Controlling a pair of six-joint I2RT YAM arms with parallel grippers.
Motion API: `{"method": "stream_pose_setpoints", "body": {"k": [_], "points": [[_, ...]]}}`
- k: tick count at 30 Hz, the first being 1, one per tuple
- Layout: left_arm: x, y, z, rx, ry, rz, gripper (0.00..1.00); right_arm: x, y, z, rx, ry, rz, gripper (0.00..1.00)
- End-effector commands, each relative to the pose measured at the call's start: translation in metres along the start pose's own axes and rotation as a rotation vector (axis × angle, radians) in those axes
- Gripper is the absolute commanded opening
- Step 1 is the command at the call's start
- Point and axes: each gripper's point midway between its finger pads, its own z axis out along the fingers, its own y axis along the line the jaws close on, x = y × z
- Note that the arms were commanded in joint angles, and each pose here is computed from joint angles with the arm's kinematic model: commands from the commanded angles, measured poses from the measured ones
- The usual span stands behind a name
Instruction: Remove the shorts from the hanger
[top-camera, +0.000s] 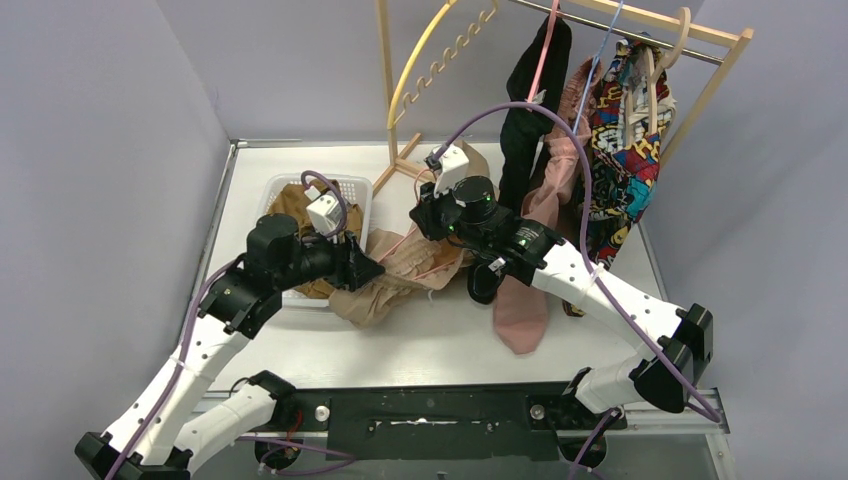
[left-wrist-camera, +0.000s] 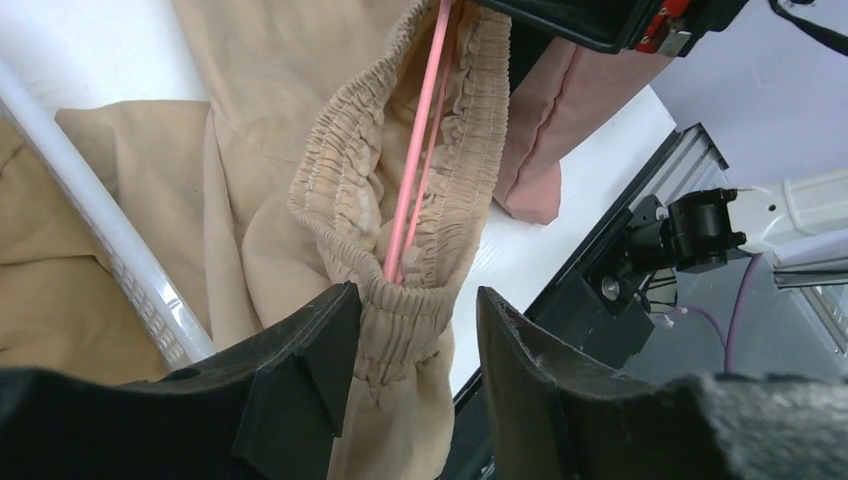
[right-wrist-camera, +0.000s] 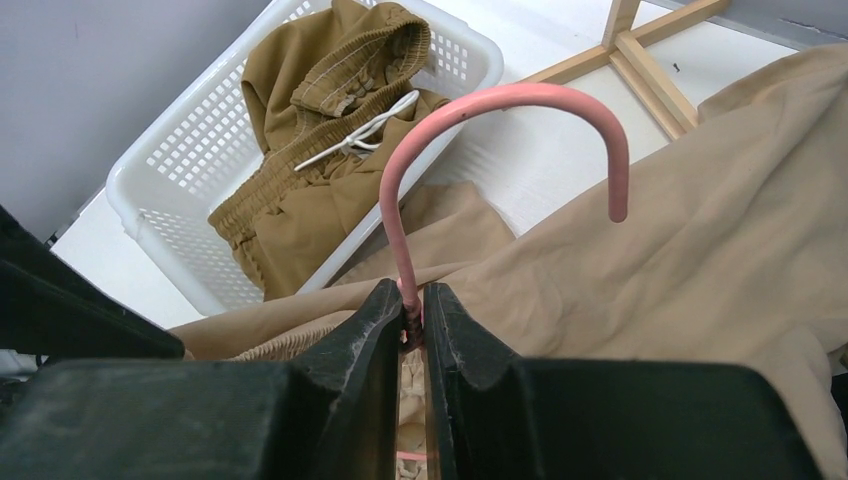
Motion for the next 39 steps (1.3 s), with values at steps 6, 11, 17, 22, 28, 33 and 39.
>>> {"method": "stream_pose_setpoints", "body": {"k": [6,11,17,22,28,33,39], "points": [[-0.007,0.004,-0.005,-0.044,-0.002,0.034,0.19,-0.048,0.014,-0.022,-0.051,-0.158,0.059,0.01],[-0.012,0.004,-0.006,-0.057,0.005,0.051,0.0,-0.059,0.011,-0.026,-0.035,-0.193,0.066,0.01],[-0.018,0.003,-0.013,-0.068,-0.048,0.051,0.0,-0.067,-0.017,-0.026,0.103,-0.224,0.073,0.02],[-0.008,0.005,-0.019,-0.077,-0.037,0.027,0.0,-0.077,-0.028,-0.025,0.127,-0.265,0.102,0.02],[-0.006,0.004,-0.032,-0.107,-0.027,0.023,0.0,-0.081,-0.039,-0.022,0.176,-0.297,0.103,0.02],[0.008,0.007,-0.04,-0.128,0.008,-0.003,0.0,-0.089,-0.047,-0.023,0.187,-0.318,0.132,0.02],[0.023,0.014,-0.051,-0.176,0.007,-0.055,0.0,-0.101,-0.067,-0.021,0.192,-0.336,0.218,0.0]]}}
